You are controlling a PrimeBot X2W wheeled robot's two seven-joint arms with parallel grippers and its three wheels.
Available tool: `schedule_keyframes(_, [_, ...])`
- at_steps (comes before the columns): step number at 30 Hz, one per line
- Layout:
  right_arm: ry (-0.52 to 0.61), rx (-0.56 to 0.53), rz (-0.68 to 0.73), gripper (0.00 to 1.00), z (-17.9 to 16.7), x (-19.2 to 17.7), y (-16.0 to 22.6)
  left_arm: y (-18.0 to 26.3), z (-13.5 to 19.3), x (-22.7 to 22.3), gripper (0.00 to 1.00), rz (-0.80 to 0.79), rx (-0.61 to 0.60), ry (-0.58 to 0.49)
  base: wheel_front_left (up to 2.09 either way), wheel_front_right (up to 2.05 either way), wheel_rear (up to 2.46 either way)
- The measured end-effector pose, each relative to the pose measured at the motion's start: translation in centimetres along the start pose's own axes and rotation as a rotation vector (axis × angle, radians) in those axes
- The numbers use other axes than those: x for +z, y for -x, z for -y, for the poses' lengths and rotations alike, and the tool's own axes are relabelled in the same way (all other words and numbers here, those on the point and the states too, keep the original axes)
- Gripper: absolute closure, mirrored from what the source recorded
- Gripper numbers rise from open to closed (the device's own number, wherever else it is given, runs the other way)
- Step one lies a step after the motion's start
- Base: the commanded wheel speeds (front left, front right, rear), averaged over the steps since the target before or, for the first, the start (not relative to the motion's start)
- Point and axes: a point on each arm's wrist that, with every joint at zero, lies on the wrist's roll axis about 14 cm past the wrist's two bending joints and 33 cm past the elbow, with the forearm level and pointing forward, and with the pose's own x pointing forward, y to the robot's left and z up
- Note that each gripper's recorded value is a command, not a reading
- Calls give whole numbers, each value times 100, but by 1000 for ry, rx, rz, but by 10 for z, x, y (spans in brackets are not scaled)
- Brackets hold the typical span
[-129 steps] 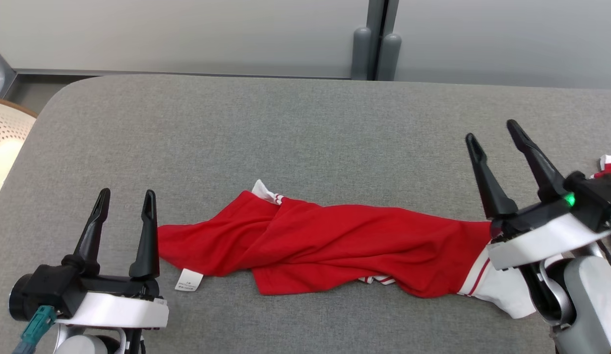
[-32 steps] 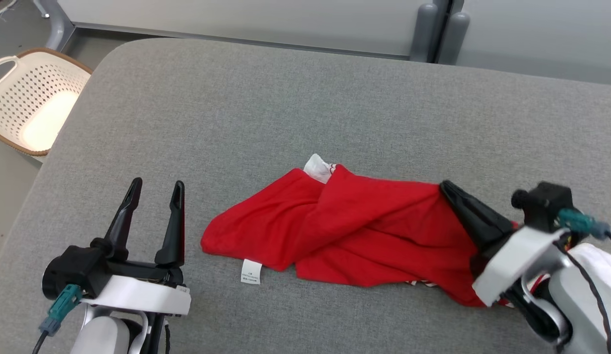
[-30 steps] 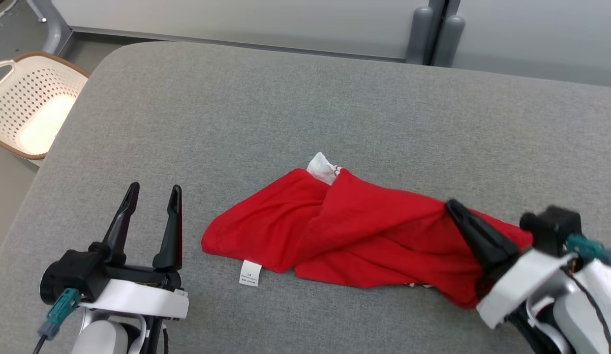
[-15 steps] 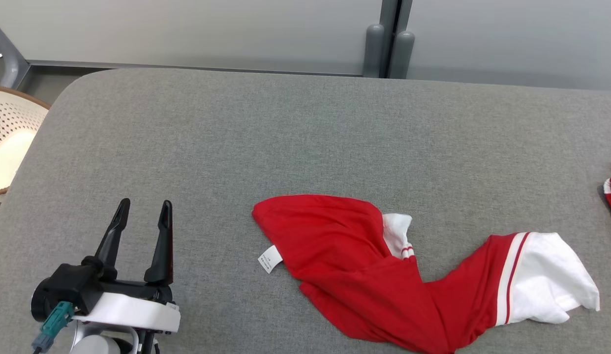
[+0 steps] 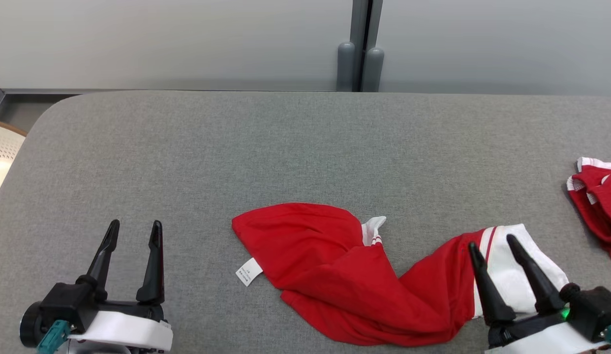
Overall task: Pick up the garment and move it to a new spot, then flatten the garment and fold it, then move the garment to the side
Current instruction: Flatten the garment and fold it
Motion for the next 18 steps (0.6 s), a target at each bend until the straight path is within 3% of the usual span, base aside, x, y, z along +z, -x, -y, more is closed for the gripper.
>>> schedule_keyframes(6, [89, -40, 101, 0, 13, 40, 2, 9, 6, 2, 0, -12, -12, -20, 0, 0, 0])
schedule_keyframes(18, [109, -98, 122, 0, 25, 49, 17, 15, 13, 6, 0, -29, -28, -30, 0, 0, 0])
